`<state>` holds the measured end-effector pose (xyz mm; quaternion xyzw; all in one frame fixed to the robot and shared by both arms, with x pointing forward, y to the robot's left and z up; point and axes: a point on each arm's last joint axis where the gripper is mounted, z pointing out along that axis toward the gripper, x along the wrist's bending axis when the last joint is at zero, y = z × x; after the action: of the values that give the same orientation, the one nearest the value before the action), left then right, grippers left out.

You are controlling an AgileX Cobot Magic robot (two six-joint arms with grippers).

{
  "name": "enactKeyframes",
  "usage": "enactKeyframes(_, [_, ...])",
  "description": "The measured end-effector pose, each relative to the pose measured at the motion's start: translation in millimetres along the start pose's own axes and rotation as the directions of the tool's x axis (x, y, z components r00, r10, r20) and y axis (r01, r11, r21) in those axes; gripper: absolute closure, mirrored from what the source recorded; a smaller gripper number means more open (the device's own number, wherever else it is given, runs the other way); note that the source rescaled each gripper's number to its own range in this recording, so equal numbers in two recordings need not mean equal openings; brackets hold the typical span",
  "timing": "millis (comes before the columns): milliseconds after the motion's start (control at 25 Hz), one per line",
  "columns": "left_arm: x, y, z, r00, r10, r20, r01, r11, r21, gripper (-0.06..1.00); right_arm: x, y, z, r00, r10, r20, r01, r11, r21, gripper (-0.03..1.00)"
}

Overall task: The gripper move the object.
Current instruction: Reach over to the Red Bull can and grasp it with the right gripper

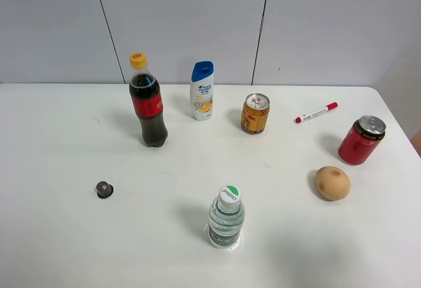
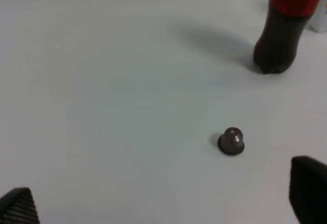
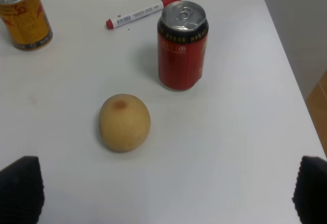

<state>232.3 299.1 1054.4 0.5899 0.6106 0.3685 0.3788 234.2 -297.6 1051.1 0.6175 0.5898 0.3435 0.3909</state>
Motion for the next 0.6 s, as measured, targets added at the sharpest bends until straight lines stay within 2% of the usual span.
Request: enactKeyframes(600, [0.0,0.0,0.0,1.0,0.0,0.0,0.0,1.0,0.0,-0.06,0.0,0.0,0.0,1.0,0.007,0.0,-0.007,1.0,0.0,-0.03])
